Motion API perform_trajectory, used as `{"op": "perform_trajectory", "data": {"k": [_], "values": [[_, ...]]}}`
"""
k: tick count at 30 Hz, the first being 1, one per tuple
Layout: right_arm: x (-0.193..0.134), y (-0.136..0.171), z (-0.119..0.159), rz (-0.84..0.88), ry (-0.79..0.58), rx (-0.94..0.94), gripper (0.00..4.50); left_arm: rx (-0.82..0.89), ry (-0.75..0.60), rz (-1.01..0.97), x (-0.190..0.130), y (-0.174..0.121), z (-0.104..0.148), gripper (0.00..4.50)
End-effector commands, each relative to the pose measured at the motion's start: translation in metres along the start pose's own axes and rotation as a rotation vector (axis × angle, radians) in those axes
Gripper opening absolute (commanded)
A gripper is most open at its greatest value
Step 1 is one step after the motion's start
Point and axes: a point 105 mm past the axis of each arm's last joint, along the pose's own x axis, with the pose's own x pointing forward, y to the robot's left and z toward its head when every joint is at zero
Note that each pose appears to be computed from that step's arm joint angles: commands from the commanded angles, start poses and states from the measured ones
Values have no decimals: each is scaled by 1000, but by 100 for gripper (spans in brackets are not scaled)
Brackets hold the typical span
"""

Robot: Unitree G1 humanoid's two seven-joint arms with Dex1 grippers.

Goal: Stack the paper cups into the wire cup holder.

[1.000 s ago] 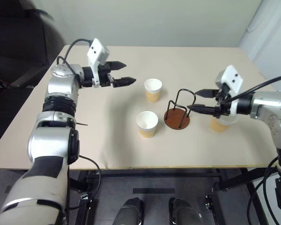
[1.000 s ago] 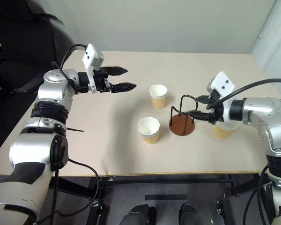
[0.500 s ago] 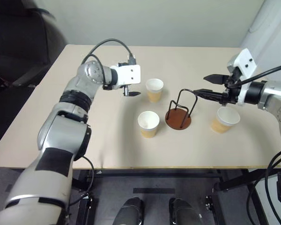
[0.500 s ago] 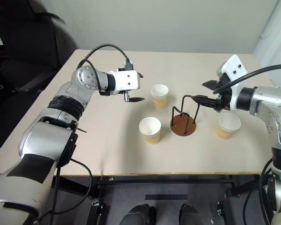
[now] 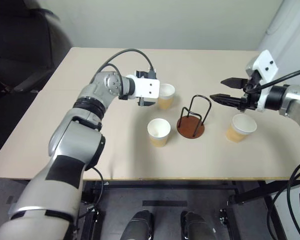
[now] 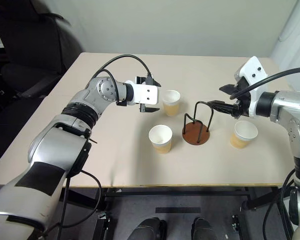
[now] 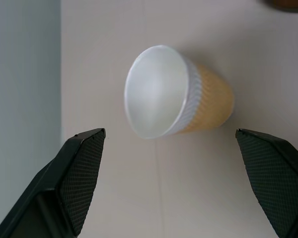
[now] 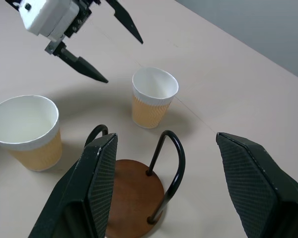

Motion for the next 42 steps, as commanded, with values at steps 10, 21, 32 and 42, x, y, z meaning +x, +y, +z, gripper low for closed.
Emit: {"op": "perform_trajectory", "data": {"k": [10,21,32,42], "values": [[-29,7,50,95,-107,-148,317,-134,0,-37,2,2,2,450],[-32,8,42,82,-66,-137,317,-86,59,21,15,10,9,450],[-37,8,40,65,-46,-135,317,-75,93,22,27,-3,6,450],[-40,9,38,53,-33,-138,317,-63,128,32,33,-6,4,450]]}}
